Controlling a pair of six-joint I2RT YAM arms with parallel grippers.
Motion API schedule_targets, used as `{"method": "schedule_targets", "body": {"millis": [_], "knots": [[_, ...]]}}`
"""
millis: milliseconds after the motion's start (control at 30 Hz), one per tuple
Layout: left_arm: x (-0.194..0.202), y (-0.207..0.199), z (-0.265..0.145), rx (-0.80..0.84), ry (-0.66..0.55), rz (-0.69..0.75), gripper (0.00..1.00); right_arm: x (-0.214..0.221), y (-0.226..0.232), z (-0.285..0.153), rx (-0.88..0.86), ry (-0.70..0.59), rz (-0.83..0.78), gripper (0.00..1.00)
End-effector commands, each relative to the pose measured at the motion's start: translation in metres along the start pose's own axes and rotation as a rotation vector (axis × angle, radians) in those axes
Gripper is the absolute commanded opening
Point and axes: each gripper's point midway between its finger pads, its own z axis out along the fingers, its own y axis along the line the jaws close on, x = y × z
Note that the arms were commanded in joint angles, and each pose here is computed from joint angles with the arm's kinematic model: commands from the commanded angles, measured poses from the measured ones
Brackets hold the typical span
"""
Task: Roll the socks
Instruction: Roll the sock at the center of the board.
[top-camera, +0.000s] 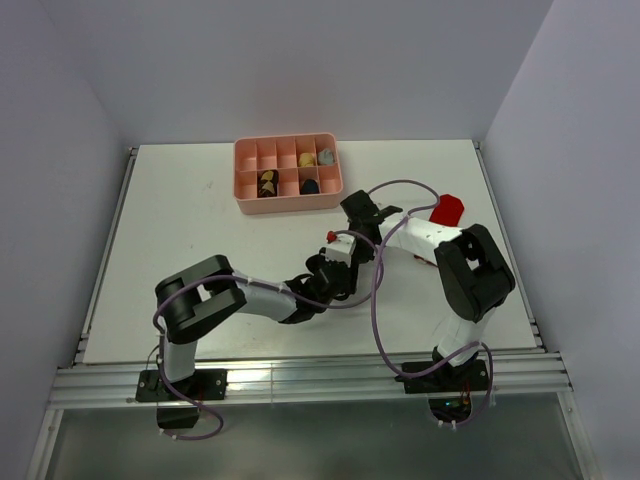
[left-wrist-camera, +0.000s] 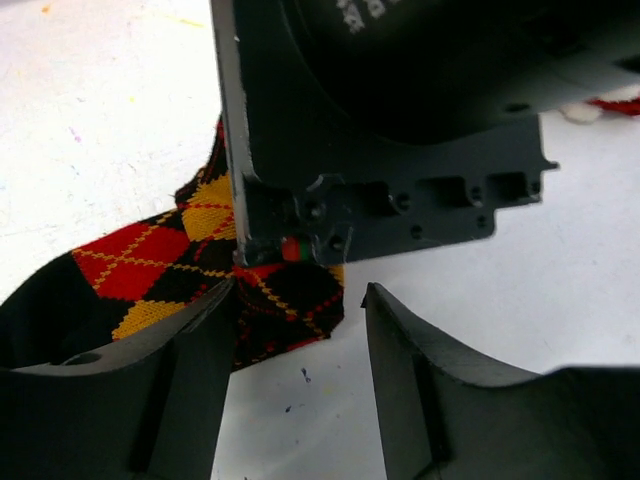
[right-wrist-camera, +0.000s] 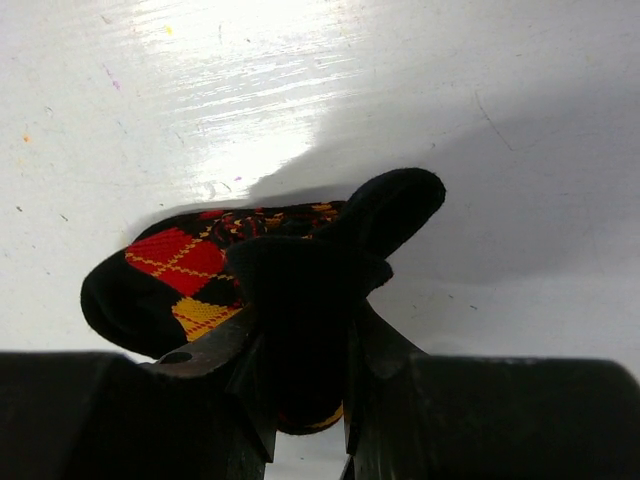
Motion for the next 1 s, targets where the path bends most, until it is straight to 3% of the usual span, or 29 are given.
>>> {"method": "schedule_targets", "body": {"millis": [0,133,167,267,333,533,667,767,967], "knots": [[0.019,-0.002,0.005,-0.024,0.068,-0.024,0.54,0.006,0.005,0.000,0.012,0.026,0.009,0.00],[0.030,0.002,0.007,-0.051,0.105,-0.032,0.30,0.006,0.008,0.000,-0.001,0.023,0.022,0.00],[0.031,0.003,0.007,-0.059,0.108,-0.036,0.16,0.006,0.010,0.000,-0.008,0.023,0.027,0.00],[0.035,0.006,0.004,-0.064,0.117,-0.043,0.01,0.004,0.014,-0.004,-0.031,0.011,0.041,0.03],[0.036,0.008,0.001,-0.066,0.119,-0.055,0.01,0.003,0.016,-0.007,-0.042,0.001,0.060,0.06],[0.046,0.021,-0.014,-0.058,0.143,-0.111,0.01,-0.015,0.037,-0.037,-0.168,-0.079,0.110,0.34],[0.050,0.028,-0.024,-0.042,0.157,-0.195,0.01,-0.031,0.047,-0.059,-0.251,-0.129,0.133,0.47],[0.051,0.032,-0.029,-0.034,0.165,-0.255,0.01,-0.039,0.053,-0.070,-0.298,-0.162,0.138,0.54],[0.059,0.041,-0.033,-0.008,0.198,-0.383,0.01,-0.042,0.053,-0.081,-0.379,-0.200,0.109,0.55]]}}
